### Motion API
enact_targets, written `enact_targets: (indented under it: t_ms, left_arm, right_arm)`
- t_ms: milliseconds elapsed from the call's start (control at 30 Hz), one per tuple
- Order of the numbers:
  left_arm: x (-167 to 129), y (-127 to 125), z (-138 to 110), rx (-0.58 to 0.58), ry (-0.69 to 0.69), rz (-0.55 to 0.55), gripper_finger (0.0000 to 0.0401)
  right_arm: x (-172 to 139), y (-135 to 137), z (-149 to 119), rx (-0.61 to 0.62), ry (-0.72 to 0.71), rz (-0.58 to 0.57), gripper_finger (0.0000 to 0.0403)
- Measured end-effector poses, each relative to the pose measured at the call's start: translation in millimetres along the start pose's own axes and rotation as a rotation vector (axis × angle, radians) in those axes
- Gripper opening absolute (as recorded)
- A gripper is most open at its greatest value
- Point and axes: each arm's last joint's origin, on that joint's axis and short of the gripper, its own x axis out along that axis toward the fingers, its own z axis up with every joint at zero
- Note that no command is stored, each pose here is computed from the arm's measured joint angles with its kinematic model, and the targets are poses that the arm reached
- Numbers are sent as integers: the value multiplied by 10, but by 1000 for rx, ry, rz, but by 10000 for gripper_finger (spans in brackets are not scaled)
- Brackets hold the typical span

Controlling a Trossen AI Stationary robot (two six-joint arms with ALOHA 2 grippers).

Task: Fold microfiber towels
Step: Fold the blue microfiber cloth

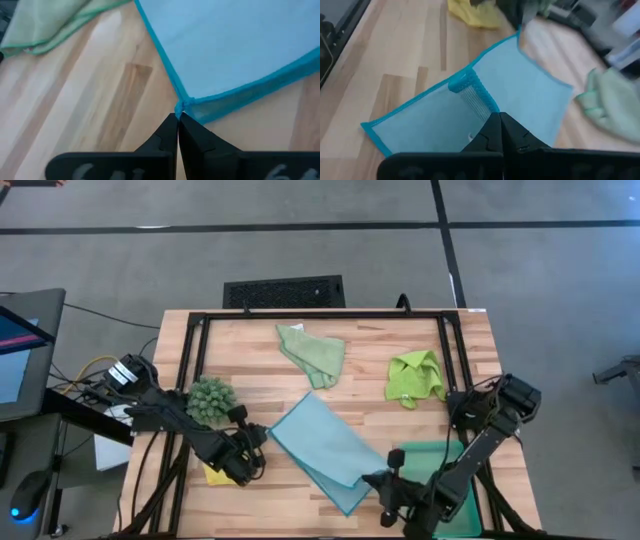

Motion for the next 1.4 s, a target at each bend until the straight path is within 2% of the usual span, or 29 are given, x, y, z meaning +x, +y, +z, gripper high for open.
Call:
enact_targets:
  t_ms: [200,467,567,700,800,1100,1400]
  left_arm:
    - [37,20,37,-10,-13,18,0]
    - [34,-4,25,1,42,-40,0]
    - [34,15,49,7,-41,28,0]
    - [30,64,99,4,-210,178,0]
    - [19,89,113,0,-283,244,0]
    - [1,34,27,32,-97,89,0]
    - [6,8,-39,3,3,0,0]
  right_arm:
    - [-85,32,-10,-61,-39,-26,4]
    - [7,11,1,-40,32,64,9]
    - [26,-7,10,-35,22,35,6]
    - [27,-38,26,15,-35,-69,4]
    - [42,-50,30,24,-35,-78,6]
    - [142,-60,25,45,86,88,7]
    - [329,45,-110,-9,150,117,7]
